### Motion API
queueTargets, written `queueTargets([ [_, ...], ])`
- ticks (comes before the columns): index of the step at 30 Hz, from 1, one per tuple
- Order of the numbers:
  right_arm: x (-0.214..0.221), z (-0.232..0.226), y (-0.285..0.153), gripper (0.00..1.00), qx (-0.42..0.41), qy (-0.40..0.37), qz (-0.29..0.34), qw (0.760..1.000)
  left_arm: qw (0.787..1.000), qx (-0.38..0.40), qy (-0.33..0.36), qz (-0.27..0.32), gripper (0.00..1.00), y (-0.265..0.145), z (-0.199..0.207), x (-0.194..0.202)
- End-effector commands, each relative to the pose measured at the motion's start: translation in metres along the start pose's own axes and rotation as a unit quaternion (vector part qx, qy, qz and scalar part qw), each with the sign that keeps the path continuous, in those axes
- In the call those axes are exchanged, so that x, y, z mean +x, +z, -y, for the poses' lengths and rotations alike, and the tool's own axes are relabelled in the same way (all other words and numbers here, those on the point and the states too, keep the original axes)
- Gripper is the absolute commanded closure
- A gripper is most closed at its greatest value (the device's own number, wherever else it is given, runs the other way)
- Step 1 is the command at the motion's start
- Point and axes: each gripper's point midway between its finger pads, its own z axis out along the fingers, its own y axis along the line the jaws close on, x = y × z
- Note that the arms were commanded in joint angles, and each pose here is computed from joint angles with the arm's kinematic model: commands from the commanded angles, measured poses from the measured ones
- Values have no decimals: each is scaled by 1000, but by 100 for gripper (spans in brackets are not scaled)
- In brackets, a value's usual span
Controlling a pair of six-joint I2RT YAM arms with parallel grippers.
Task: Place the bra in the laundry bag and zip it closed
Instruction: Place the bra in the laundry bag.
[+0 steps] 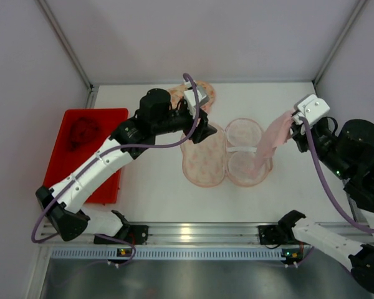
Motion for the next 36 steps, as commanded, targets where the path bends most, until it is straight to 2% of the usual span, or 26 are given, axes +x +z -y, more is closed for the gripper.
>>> queueTargets([
  [1,20,13,-24,100,54,84,-62,993,999,-31,9,41,30,-12,-7,-22],
  [8,56,-6,-20,100,45,169,-149,973,998,-49,5,30,29,-12,-13,-11],
  [12,94,-10,5,100,91,217,-226,945,998,-67,6,17,29,-11,-20,0],
  [16,95,-13,37,100,90,227,-237,940,998,-69,8,4,29,-7,-21,12],
  [22,102,-9,100,100,86,196,-283,935,997,-79,7,-18,29,-5,-26,30],
  [26,135,-13,149,100,70,198,-333,919,996,-84,3,-35,29,-4,-28,45],
  [28,146,-5,166,100,65,221,-342,911,996,-85,0,-40,29,-4,-28,49],
  [32,202,0,211,100,51,253,-397,881,995,-75,-12,-58,29,-2,-25,66],
  [34,214,3,227,100,32,279,-398,874,995,-69,-26,-73,29,2,-23,80],
  [35,231,-4,239,97,18,287,-412,864,994,-71,-35,-80,29,5,-24,86],
  [36,235,-8,246,85,-9,309,-409,859,992,-71,-44,-93,29,8,-24,97],
])
